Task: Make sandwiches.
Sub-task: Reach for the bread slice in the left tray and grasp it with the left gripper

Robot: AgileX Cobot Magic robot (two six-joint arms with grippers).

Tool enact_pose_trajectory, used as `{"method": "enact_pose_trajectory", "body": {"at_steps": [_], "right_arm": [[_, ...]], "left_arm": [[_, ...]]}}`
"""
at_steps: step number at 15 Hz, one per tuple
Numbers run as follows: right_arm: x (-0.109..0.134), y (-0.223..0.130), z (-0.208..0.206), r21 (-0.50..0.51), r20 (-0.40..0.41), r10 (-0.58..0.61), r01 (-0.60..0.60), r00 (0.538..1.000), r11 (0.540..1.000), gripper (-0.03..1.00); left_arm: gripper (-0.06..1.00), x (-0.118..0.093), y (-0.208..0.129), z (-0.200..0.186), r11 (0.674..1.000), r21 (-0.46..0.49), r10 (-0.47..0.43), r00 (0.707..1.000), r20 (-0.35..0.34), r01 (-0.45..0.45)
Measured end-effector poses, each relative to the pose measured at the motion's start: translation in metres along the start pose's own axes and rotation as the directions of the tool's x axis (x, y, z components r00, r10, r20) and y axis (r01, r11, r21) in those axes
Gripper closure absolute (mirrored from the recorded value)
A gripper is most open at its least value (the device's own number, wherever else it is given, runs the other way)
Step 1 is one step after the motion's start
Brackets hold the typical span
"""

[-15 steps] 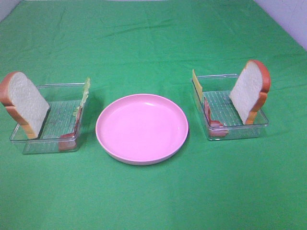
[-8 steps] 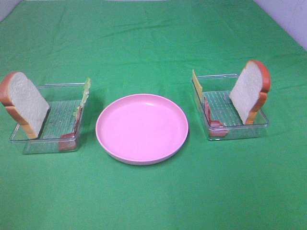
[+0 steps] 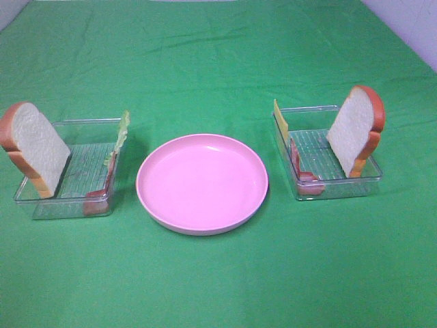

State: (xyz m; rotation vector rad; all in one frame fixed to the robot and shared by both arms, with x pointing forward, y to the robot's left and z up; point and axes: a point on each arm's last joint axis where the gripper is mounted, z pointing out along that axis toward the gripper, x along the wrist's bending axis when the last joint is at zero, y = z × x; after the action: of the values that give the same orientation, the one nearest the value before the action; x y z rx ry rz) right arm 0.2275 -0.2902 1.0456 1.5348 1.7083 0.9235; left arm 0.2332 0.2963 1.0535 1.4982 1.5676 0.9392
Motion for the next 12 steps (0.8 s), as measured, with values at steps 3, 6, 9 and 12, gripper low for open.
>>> {"method": "enact_pose_trajectory", "body": {"at_steps": [3,6,9,12], "right_arm": [[0.0,0.0,0.0,0.0,0.0,0.0,0.0,1.0,1.0,0.2],[0.0,0.0,0.0,0.0,0.0,0.0,0.0,1.0,1.0,0.2],[0.0,0.0,0.0,0.0,0.0,0.0,0.0,1.0,1.0,0.2],[0.0,0.0,0.0,0.0,0.0,0.0,0.0,1.0,1.0,0.2]], "left_arm": [[0.12,0.0,0.0,0.0,1.0,0.0,0.0,1.0,0.0,0.0],[0.12,0.0,0.0,0.0,1.0,0.0,0.0,1.0,0.0,0.0],[0.12,0.0,0.0,0.0,1.0,0.0,0.0,1.0,0.0,0.0],[0.12,0.0,0.0,0.0,1.0,0.0,0.0,1.0,0.0,0.0]]}}
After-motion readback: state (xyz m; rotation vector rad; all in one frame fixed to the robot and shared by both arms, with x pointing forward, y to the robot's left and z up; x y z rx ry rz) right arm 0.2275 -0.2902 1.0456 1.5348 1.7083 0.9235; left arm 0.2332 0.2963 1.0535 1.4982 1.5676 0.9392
